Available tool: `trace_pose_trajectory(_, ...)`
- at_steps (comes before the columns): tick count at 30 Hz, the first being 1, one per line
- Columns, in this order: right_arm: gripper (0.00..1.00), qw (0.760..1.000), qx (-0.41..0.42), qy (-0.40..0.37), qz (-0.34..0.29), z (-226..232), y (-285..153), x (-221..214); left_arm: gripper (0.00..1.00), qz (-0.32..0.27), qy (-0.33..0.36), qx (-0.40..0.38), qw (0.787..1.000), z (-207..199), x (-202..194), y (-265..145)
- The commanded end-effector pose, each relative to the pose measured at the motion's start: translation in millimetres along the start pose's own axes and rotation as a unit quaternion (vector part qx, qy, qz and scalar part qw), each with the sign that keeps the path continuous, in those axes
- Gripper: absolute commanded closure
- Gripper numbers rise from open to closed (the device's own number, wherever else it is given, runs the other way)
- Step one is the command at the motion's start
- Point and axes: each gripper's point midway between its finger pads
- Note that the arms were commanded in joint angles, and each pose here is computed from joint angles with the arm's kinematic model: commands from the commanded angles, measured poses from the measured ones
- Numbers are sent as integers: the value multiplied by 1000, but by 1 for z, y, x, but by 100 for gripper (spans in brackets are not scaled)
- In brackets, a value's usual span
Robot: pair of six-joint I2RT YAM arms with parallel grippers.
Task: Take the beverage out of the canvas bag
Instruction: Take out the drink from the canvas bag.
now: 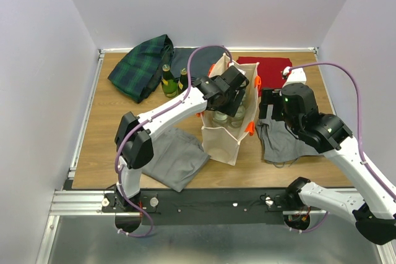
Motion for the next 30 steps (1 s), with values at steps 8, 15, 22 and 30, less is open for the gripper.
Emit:
trace_pose_trajectory(8, 0, 1000, -8, 13, -19, -3, -5, 9, 28, 12, -1, 1, 1000, 0, -7, 9)
trace_pose_trajectory(15, 0, 1000, -9, 11, -17, -4, -5, 8, 45, 3, 0, 0, 1000, 0, -1, 7)
trace_pose_trajectory(22, 0, 1000, -11, 13, -19, -5, -6, 9, 55, 4, 3, -2, 1000, -1, -2, 6)
trace_pose_trajectory(30, 0, 1000, -10, 13, -20, -5, -6, 9, 84, 4, 5, -3, 1000, 0, -2, 6)
Point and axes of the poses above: each gripper's point midway between its finger pads, its own y axis out along the fingers, its own z axis along the line the jaws close on, x = y × z, and after that the axes turned 12 degrees about y, right-handed
